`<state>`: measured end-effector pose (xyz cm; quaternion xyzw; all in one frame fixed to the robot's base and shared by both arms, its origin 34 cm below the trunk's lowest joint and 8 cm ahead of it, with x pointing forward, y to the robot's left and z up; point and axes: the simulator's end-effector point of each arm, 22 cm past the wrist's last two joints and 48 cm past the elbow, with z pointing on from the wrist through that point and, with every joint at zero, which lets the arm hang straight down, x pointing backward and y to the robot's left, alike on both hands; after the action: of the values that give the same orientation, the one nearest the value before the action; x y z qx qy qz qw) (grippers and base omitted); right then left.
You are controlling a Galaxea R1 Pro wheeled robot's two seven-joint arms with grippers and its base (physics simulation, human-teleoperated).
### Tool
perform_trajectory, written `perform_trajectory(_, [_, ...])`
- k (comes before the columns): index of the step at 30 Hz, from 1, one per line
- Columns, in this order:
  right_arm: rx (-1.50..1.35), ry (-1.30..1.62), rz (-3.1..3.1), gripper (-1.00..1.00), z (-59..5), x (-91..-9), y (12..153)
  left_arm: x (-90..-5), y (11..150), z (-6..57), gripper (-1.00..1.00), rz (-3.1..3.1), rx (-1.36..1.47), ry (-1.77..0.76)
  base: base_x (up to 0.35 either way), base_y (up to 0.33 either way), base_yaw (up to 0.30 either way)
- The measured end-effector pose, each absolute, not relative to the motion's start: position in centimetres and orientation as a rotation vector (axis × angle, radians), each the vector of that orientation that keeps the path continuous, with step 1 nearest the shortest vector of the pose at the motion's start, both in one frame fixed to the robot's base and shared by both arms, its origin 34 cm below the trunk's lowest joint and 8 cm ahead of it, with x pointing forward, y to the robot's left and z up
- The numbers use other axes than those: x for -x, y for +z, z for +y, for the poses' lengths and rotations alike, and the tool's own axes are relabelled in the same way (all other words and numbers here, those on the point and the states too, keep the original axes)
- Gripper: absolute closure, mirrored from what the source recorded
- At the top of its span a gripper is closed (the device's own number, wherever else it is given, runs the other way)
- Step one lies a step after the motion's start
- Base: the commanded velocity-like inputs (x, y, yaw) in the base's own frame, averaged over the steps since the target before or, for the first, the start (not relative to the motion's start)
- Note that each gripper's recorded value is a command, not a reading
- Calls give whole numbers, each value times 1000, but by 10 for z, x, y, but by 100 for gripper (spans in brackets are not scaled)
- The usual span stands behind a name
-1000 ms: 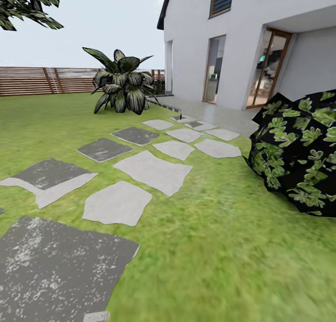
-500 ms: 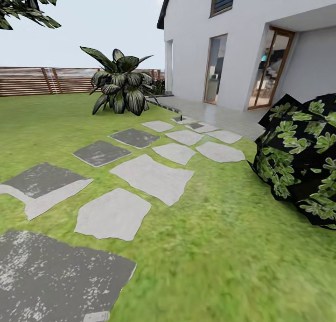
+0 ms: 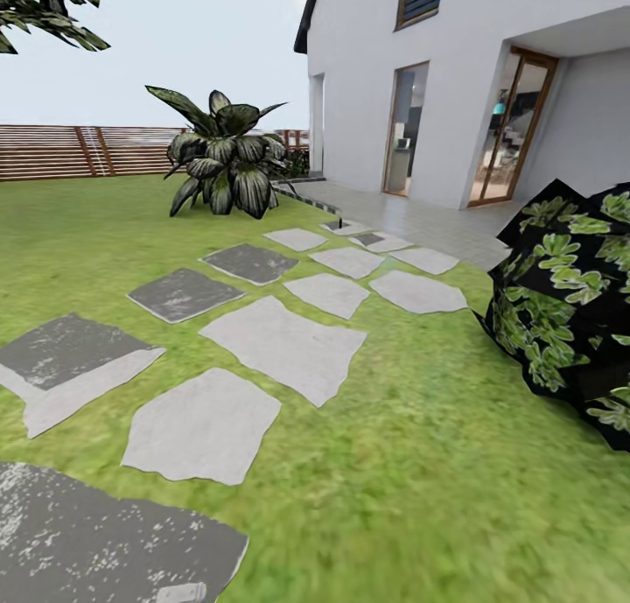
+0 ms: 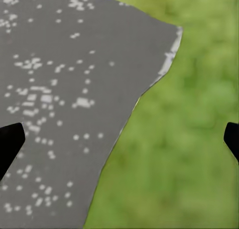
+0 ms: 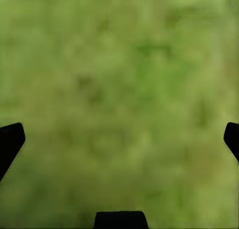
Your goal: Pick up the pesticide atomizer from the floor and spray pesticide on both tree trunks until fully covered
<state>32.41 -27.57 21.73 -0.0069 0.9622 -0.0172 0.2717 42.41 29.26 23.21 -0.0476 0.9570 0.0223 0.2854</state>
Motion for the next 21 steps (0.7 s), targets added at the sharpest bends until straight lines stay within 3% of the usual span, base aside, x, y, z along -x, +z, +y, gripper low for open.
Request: perform_trajectory(21, [16, -51, 2592, -100, -277, -324, 217, -424, 232, 293, -100, 2560, 129, 61, 338, 0, 0])
